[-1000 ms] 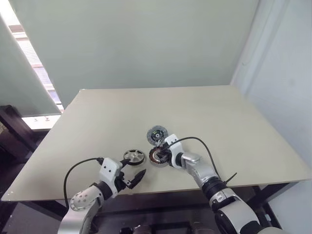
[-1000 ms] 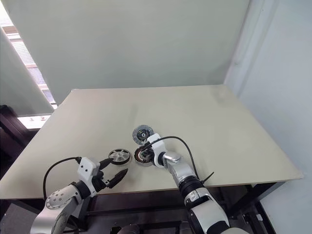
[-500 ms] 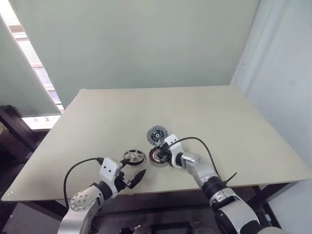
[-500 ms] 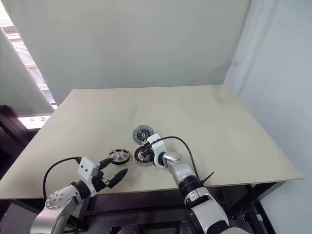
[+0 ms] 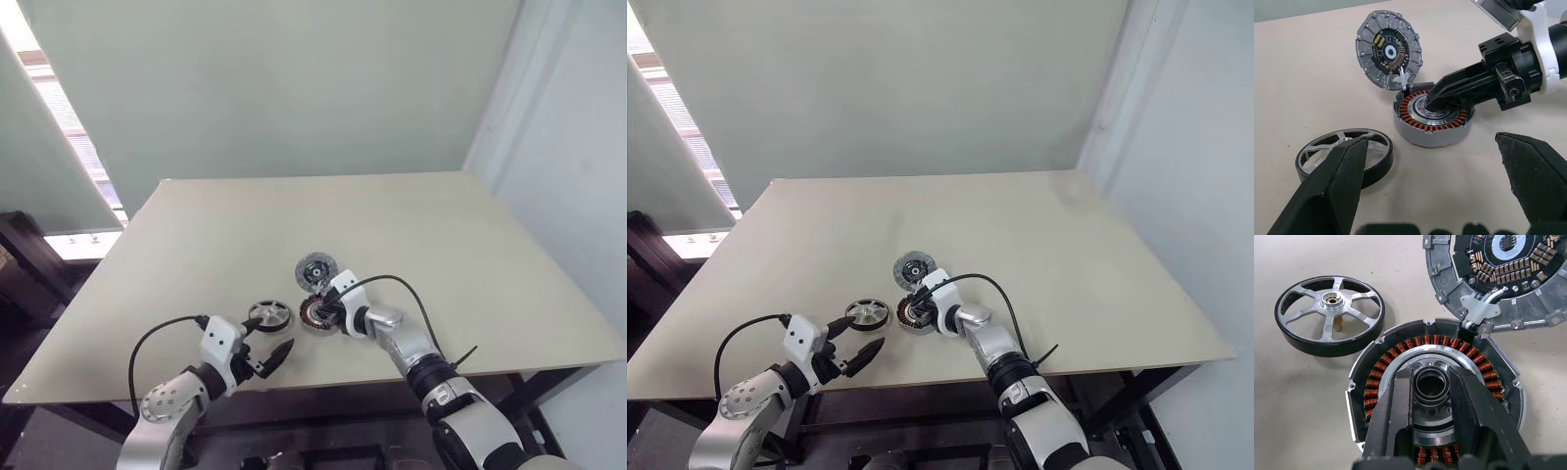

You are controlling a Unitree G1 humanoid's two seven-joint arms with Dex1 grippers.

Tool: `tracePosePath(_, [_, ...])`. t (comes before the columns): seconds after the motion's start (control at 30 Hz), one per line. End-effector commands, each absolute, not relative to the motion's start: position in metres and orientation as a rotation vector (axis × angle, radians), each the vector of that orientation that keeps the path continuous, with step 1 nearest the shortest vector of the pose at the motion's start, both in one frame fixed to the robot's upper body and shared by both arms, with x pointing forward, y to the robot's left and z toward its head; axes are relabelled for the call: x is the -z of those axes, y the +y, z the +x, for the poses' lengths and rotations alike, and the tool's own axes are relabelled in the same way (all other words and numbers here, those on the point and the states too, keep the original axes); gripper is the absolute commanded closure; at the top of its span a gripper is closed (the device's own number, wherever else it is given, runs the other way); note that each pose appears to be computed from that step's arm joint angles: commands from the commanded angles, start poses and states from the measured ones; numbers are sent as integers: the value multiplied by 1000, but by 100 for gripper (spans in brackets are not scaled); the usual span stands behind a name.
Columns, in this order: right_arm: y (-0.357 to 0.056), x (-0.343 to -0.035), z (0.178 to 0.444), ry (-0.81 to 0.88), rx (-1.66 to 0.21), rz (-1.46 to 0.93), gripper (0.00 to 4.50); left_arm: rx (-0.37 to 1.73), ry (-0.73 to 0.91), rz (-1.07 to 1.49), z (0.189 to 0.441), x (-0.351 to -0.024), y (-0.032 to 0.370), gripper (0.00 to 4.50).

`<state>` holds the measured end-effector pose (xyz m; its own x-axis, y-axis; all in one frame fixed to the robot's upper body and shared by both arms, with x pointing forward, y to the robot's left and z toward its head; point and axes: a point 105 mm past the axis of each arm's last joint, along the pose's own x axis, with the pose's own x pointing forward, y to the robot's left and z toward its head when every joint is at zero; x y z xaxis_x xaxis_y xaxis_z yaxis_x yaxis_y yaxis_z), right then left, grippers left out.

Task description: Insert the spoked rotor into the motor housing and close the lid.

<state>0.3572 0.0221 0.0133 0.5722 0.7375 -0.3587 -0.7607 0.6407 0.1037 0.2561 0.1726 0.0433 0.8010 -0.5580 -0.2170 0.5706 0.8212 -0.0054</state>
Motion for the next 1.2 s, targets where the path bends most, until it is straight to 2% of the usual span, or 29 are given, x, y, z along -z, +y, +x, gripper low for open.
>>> tracePosePath(0.03, [23, -23, 361, 358, -882, -81, 380, 623, 158, 76, 260, -56, 169, 0])
tracePosePath(0.3, [22, -23, 361, 348, -882, -98, 380, 626, 156, 77, 260, -55, 169, 0])
tracePosePath(0.63, [27, -38, 361, 308, -910, -28, 39, 631, 153, 76, 262, -55, 167, 0])
tracePosePath(0.83, [29, -63, 358, 250, -947, 54, 39, 631, 151, 74, 263, -55, 167, 0])
tracePosePath(1.0, [28, -66, 355, 223, -947, 17, 204, 629, 150, 71, 263, -55, 167, 0])
tracePosePath(1.2, [30, -41, 354, 281, -917, -59, 422, 620, 149, 71, 263, -55, 169, 0])
